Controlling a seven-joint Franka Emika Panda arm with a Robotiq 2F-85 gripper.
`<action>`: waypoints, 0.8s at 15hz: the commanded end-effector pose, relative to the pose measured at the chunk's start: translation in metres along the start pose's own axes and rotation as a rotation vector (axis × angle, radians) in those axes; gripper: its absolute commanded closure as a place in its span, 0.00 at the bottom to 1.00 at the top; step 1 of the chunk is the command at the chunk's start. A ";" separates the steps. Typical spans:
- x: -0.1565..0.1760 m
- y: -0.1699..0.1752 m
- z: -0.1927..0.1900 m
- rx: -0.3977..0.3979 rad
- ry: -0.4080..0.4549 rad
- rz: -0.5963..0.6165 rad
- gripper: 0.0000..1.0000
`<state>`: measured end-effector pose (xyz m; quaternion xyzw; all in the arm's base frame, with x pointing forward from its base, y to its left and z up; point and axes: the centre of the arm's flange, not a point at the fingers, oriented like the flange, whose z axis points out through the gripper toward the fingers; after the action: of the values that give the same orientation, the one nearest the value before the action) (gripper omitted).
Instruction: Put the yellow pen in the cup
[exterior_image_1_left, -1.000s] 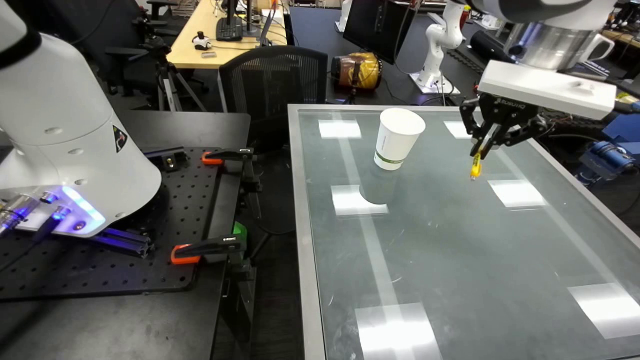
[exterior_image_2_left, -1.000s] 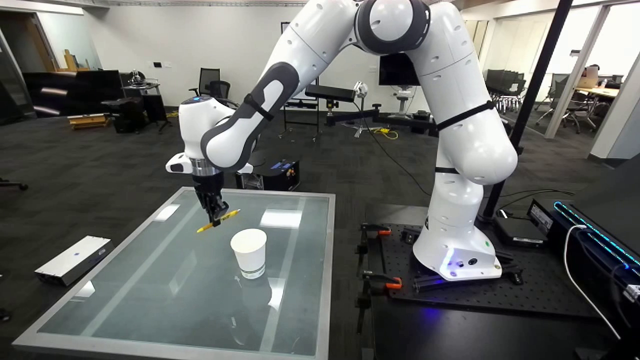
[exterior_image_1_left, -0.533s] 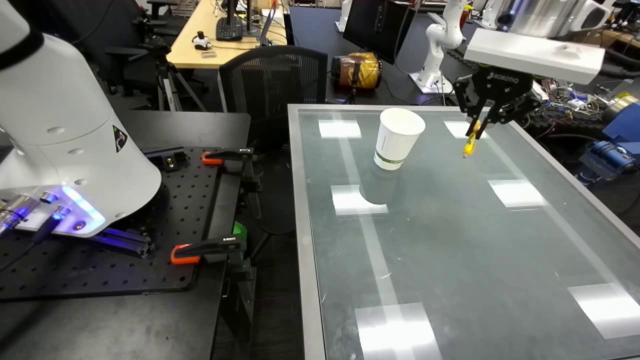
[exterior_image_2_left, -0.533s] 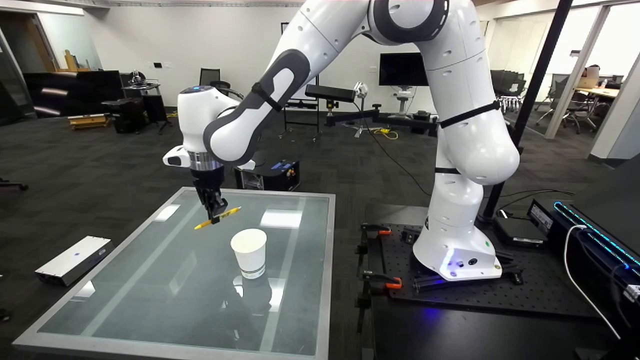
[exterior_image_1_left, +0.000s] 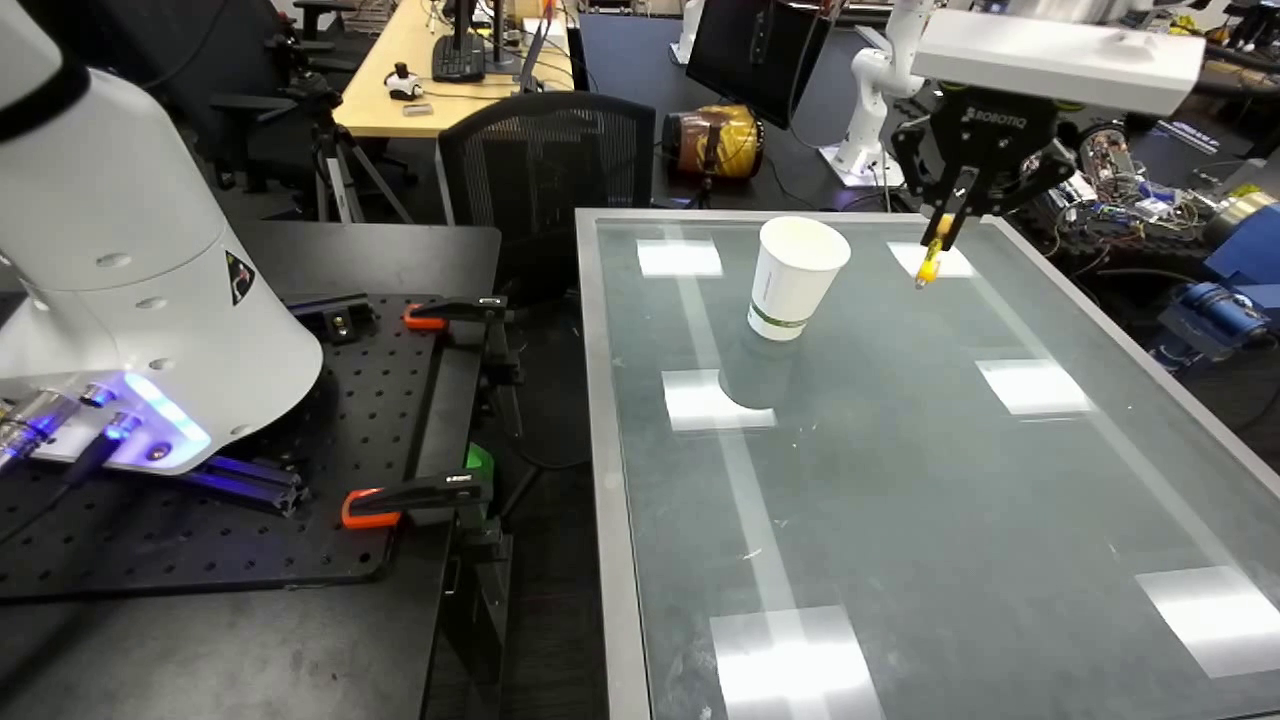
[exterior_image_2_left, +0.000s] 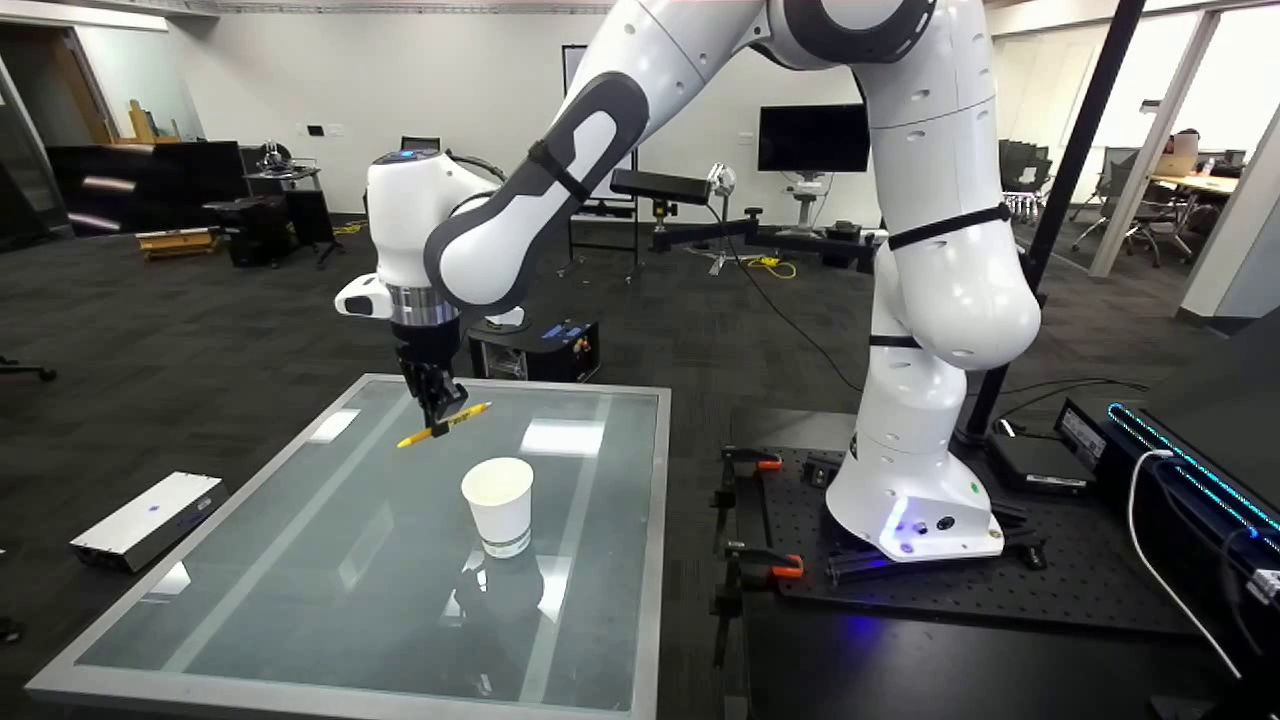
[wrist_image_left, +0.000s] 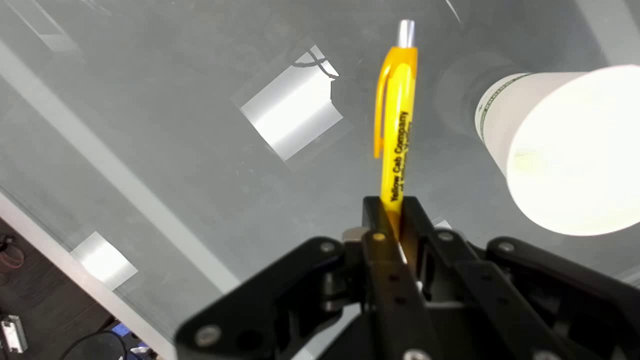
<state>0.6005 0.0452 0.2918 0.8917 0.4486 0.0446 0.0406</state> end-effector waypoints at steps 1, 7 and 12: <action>-0.023 -0.026 -0.028 -0.036 -0.014 0.030 0.97; -0.067 -0.056 -0.037 -0.026 -0.015 0.106 0.97; -0.066 -0.051 -0.029 -0.004 -0.033 0.081 0.88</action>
<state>0.5174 0.0235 0.3125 0.9097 0.4113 0.0325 0.0480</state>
